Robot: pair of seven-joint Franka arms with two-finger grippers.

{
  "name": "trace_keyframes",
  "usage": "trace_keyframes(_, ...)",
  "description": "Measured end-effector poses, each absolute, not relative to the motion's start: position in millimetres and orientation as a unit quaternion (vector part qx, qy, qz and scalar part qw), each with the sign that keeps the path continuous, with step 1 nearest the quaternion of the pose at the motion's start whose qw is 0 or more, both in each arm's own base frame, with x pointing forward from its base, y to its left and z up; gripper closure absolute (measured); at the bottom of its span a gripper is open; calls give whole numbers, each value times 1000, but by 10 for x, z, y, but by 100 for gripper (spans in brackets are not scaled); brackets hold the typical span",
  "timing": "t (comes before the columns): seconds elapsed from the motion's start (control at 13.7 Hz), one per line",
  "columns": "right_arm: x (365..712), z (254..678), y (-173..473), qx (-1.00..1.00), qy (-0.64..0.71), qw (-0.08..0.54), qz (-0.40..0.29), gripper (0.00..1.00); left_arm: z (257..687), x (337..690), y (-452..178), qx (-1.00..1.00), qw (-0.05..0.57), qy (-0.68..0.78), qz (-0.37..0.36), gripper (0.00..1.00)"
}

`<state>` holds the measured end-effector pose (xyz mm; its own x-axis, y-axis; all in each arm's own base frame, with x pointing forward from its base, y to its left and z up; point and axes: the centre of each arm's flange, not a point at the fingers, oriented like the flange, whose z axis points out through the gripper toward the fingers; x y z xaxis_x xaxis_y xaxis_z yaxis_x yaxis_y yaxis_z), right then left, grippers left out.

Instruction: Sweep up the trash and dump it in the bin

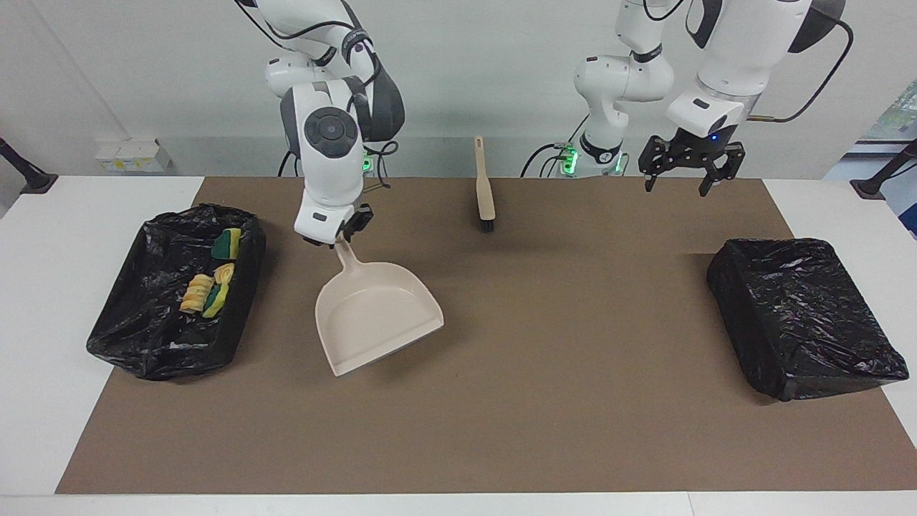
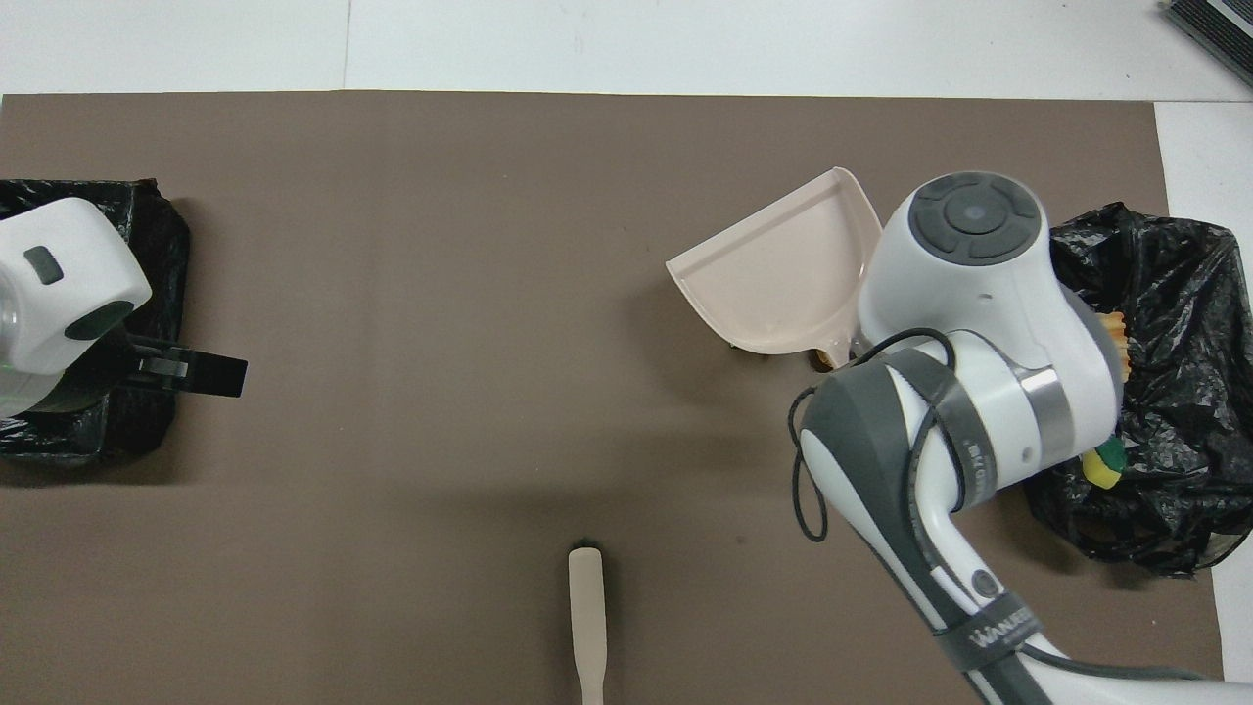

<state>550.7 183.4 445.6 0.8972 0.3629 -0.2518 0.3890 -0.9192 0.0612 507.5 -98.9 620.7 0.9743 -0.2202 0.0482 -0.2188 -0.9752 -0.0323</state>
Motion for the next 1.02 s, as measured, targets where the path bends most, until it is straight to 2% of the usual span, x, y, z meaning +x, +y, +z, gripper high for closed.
trace_keyframes(0.37, 5291, 4098, 3007, 992, 61, 3, -108, 67, 6360, 5313, -763, -996, 16, 89, -13, 0)
trace_keyframes(0.66, 5199, 3582, 3879, 991, -6, -13, -133, 67, 6370, 5427, -739, -996, 15, 87, -14, 0)
trace_keyframes(0.8, 5236, 3405, 4097, 989, -17, -39, -141, 67, 6372, 5425, -746, -996, 15, 88, -14, 0)
trace_keyframes(1.02, 5214, 3409, 4248, 989, -13, -52, -141, 67, 6366, 5417, -736, -996, 16, 87, -10, 0)
